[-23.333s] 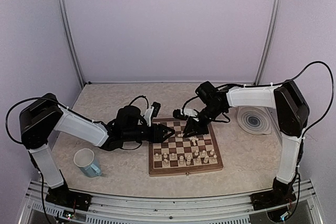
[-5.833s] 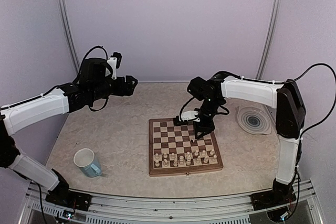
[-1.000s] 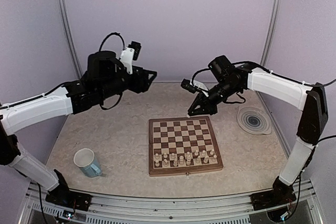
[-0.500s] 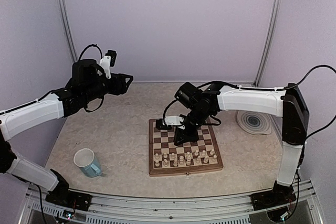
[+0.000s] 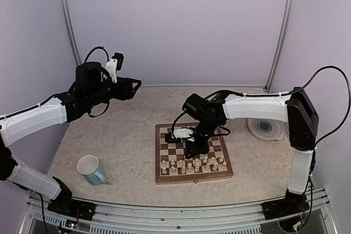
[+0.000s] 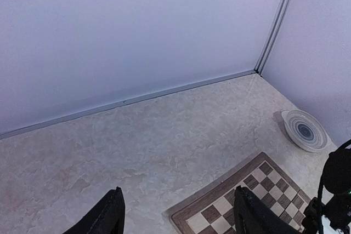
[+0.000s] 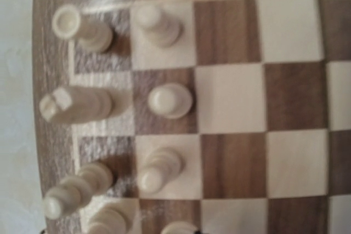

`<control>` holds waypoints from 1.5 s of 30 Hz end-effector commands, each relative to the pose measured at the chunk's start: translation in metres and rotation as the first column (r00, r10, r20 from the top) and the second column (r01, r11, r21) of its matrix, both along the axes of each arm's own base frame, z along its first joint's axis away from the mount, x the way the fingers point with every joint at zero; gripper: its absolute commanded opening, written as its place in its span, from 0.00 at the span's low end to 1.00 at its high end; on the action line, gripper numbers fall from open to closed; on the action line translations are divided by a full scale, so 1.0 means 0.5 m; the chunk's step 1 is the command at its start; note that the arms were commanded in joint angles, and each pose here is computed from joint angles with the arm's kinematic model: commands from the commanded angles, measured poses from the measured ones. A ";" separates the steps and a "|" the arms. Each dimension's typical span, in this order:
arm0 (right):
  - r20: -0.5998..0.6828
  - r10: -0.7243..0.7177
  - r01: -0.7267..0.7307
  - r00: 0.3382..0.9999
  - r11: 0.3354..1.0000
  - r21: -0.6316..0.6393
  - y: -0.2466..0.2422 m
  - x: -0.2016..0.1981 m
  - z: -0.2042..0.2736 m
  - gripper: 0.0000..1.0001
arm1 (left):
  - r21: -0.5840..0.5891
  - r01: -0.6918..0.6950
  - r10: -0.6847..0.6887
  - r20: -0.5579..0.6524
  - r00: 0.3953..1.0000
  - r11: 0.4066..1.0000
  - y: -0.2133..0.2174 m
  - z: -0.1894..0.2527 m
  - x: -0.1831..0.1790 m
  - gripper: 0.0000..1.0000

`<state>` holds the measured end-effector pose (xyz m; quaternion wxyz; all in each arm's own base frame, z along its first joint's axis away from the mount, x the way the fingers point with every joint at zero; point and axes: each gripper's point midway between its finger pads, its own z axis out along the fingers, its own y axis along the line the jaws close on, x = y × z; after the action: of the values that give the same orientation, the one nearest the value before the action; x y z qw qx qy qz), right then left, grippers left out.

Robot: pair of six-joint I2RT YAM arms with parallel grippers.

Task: Set up the chess pieces on the board
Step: Place the pawn at d2.

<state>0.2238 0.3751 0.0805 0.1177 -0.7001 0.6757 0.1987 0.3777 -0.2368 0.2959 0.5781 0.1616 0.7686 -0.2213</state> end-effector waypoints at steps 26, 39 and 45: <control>-0.084 0.021 -0.026 0.996 0.998 -0.065 -0.016 -0.034 -0.064 0.15 | -0.011 0.040 -0.040 -0.005 0.999 0.999 -0.022 0.009 0.011 0.68; -0.070 0.016 -0.018 0.997 0.999 -0.035 -0.004 -0.028 -0.038 0.23 | -0.013 0.052 -0.052 -0.013 0.999 0.999 -0.027 0.004 0.011 0.68; -0.008 0.024 -0.024 1.000 0.999 -0.031 -0.006 -0.009 -0.004 0.27 | -0.003 0.056 -0.056 -0.016 0.998 0.998 -0.028 0.001 0.011 0.68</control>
<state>0.2146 0.3681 0.0596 0.0797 -0.6973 0.6826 0.2038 0.3807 -0.2481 0.2879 0.5629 0.1772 0.7721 -0.2358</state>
